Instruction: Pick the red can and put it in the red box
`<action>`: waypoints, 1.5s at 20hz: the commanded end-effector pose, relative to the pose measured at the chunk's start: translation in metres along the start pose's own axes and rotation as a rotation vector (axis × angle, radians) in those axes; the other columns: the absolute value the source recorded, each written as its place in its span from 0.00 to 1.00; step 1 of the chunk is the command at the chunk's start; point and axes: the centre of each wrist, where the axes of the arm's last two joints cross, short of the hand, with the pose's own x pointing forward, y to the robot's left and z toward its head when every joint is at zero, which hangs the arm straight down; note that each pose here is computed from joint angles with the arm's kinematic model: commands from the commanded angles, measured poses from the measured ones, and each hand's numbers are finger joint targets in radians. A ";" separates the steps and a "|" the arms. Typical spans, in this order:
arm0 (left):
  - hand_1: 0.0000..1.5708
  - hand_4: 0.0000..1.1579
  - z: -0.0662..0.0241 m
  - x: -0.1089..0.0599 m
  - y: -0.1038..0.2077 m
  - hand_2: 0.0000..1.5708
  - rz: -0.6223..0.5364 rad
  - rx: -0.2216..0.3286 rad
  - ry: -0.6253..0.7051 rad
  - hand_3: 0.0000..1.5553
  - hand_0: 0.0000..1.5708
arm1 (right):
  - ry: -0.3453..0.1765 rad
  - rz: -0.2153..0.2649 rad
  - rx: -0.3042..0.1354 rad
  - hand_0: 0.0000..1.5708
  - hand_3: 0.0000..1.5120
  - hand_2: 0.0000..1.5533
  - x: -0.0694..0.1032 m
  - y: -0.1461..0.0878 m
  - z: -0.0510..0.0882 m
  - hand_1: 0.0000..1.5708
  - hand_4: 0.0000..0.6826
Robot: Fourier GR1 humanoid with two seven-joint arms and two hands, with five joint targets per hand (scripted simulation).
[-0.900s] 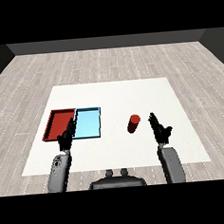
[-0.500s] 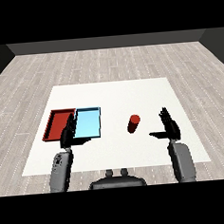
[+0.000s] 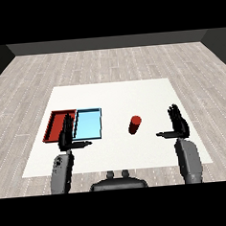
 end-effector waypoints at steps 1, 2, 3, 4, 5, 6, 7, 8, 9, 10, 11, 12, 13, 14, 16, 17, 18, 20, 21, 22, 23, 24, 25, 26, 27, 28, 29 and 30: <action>0.00 0.00 -0.0021 -0.005 -0.005 0.00 0.016 0.016 -0.034 0.00 0.00 | -0.014 -0.011 0.012 0.00 0.00 0.00 -0.018 0.002 0.003 0.00 0.00; 0.00 0.00 0.0081 0.012 -0.004 0.00 0.018 0.003 -0.025 0.00 0.00 | -0.022 -0.002 0.010 0.00 0.00 0.00 0.011 -0.018 0.007 0.00 0.00; 0.00 0.00 0.0152 -0.005 -0.002 0.00 0.009 -0.001 -0.032 0.00 0.00 | -0.010 -0.007 -0.011 0.00 0.00 0.00 -0.012 -0.003 0.011 0.00 0.00; 0.00 0.00 0.0233 0.007 0.011 0.00 0.011 -0.008 -0.035 0.00 0.00 | -0.001 -0.015 0.025 0.00 0.00 0.00 -0.024 -0.008 0.025 0.00 0.00; 0.00 0.00 0.0129 0.016 0.017 0.00 0.015 0.001 -0.044 0.00 0.00 | -0.001 -0.018 0.024 0.00 0.00 0.00 -0.003 0.007 0.025 0.00 0.00; 0.00 0.00 0.0096 -0.008 -0.005 0.00 0.025 0.006 -0.043 0.00 0.00 | 0.023 -0.036 0.020 0.00 0.00 0.00 0.008 -0.011 -0.004 0.00 0.00; 0.00 0.00 0.0100 -0.011 -0.002 0.00 0.028 0.010 -0.023 0.00 0.00 | 0.000 -0.020 0.031 0.00 0.00 0.00 -0.018 0.023 0.000 0.00 0.00; 0.00 0.00 -0.0116 0.008 -0.013 0.00 0.043 -0.010 -0.029 0.00 0.00 | 0.019 -0.047 0.027 0.00 0.00 0.00 -0.015 -0.008 -0.023 0.00 0.00; 0.00 0.00 -0.0095 -0.008 -0.019 0.00 0.067 -0.004 -0.040 0.00 0.00 | 0.022 -0.034 0.042 0.00 0.00 0.00 -0.009 0.007 0.008 0.00 0.00; 0.00 0.00 0.0085 0.011 0.000 0.00 0.048 0.002 -0.046 0.00 0.00 | 0.035 0.000 0.044 0.00 0.00 0.00 -0.014 0.009 -0.012 0.00 0.00; 0.00 0.00 0.0084 -0.005 0.003 0.00 0.049 -0.008 -0.043 0.00 0.00 | 0.038 -0.031 0.030 0.00 0.00 0.00 -0.016 0.010 -0.011 0.00 0.00; 0.00 0.00 0.0254 0.003 -0.011 0.00 0.042 0.012 -0.042 0.00 0.00 | 0.032 -0.058 0.043 0.00 0.00 0.00 0.006 0.004 -0.004 0.00 0.00; 0.00 0.00 0.0186 -0.010 0.006 0.00 0.060 0.013 -0.028 0.00 0.00 | 0.047 -0.068 0.057 0.00 0.00 0.00 -0.007 0.017 -0.006 0.00 0.00; 0.00 0.00 0.0157 0.011 0.000 0.00 0.046 -0.002 -0.052 0.00 0.00 | 0.066 -0.062 0.051 0.00 0.00 0.00 -0.013 0.023 -0.032 0.00 0.00; 0.00 0.00 0.0066 -0.013 -0.001 0.00 0.050 0.014 -0.046 0.00 0.00 | 0.068 -0.080 0.033 0.00 0.00 0.00 -0.021 0.033 -0.017 0.00 0.00; 0.00 0.00 0.0003 0.001 0.007 0.00 0.040 0.023 -0.058 0.00 0.00 | 0.071 -0.093 0.039 0.00 0.00 0.00 -0.035 0.046 -0.012 0.00 0.00; 0.00 0.00 0.0139 0.004 0.007 0.00 0.059 0.002 -0.054 0.00 0.00 | 0.084 -0.106 0.046 0.00 0.00 0.00 -0.023 0.047 -0.028 0.00 0.00; 0.00 0.00 -0.0050 0.008 0.003 0.00 0.052 -0.001 -0.054 0.00 0.00 | 0.107 -0.121 0.043 0.00 0.00 0.00 -0.030 0.035 -0.021 0.00 0.00; 0.00 0.00 -0.0028 -0.002 -0.002 0.00 0.080 0.022 -0.054 0.00 0.00 | 0.104 -0.100 0.060 0.00 0.00 0.00 -0.026 0.055 -0.037 0.00 0.00; 0.00 0.00 0.0120 -0.007 0.008 0.00 0.082 0.035 -0.054 0.00 0.00 | 0.121 -0.126 0.053 0.00 0.00 0.00 -0.037 0.064 -0.032 0.00 0.00; 0.00 0.00 0.0125 0.004 0.014 0.00 0.061 0.029 -0.045 0.00 0.00 | 0.117 -0.119 0.065 0.00 0.00 0.00 -0.027 0.052 -0.041 0.00 0.00; 0.00 0.00 0.0011 -0.001 -0.006 0.00 0.064 0.001 -0.049 0.00 0.00 | 0.105 -0.130 0.063 0.00 0.00 0.00 -0.046 0.044 -0.026 0.00 0.00; 0.00 0.00 0.0158 0.002 0.008 0.00 0.059 0.010 -0.070 0.00 0.00 | 0.124 -0.131 0.082 0.00 0.00 0.00 -0.041 0.039 -0.016 0.00 0.00; 0.00 0.00 0.0036 -0.008 0.008 0.00 0.053 0.018 -0.047 0.00 0.00 | 0.143 -0.119 0.085 0.00 0.00 0.00 -0.052 0.049 -0.035 0.00 0.00; 0.00 0.00 0.0032 0.005 0.017 0.00 0.049 0.009 -0.047 0.00 0.00 | 0.146 -0.138 0.071 0.00 0.00 0.00 -0.047 0.050 -0.021 0.00 0.00; 0.00 0.00 -0.0037 0.014 0.003 0.00 0.070 0.017 -0.044 0.00 0.00 | 0.140 -0.144 0.073 0.00 0.00 0.00 -0.052 0.060 -0.025 0.00 0.00; 0.00 0.00 -0.0051 0.000 0.008 0.00 0.059 0.012 -0.052 0.00 0.00 | 0.146 -0.150 0.077 0.00 0.00 0.00 -0.041 0.074 -0.026 0.00 0.00; 0.00 0.00 0.0131 0.001 -0.004 0.00 0.080 0.009 -0.049 0.00 0.00 | 0.144 -0.155 0.081 0.00 0.00 0.00 -0.060 0.069 -0.033 0.00 0.00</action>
